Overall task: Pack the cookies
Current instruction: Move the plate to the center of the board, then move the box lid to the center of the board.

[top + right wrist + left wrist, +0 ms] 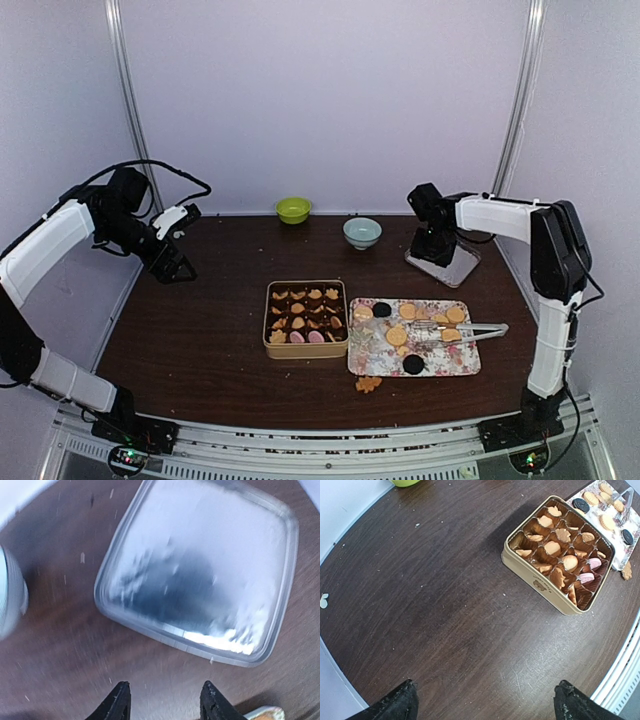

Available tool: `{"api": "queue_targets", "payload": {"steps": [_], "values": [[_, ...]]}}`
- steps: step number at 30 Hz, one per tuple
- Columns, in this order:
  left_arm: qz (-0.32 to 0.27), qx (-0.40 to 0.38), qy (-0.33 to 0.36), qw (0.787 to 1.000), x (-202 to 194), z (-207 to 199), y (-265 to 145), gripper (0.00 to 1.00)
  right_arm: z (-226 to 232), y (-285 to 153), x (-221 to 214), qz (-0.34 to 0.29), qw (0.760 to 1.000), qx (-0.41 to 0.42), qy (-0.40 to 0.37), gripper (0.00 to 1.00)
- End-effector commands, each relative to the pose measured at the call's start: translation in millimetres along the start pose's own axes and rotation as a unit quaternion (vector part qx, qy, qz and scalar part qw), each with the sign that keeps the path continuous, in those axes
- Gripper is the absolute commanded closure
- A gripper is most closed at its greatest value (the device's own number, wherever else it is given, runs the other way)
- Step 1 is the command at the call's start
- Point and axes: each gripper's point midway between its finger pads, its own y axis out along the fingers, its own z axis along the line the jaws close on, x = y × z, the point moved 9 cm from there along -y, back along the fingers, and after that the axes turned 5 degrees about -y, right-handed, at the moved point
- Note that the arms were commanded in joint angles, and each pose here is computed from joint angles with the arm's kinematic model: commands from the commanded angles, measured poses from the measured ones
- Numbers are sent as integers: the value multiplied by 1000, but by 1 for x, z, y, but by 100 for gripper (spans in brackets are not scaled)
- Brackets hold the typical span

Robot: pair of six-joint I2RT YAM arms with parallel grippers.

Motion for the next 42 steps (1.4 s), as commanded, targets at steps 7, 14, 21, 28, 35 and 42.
{"api": "queue_targets", "payload": {"steps": [7, 14, 21, 28, 35, 42], "values": [[-22, 2, 11, 1000, 8, 5, -1, 3, -19, 36, 31, 0, 994, -102, 48, 56], [-28, 0, 12, 1000, 11, 5, -3, 3, 3, 41, 36, 5, 984, -179, -6, 56], [-31, 6, 21, 999, 9, 3, -6, 3, 14, 48, 43, 14, 978, -206, -17, 55], [-62, -42, 14, 997, 36, 11, 10, 3, 12, 15, 40, -16, 993, -117, 6, 54], [-66, -103, 84, 989, 140, -21, 70, 5, -22, -36, 59, -51, 996, -63, 29, 54], [-97, -140, 124, 978, 232, -69, 148, 5, -73, -60, 43, -66, 993, -80, 52, 53]]}}
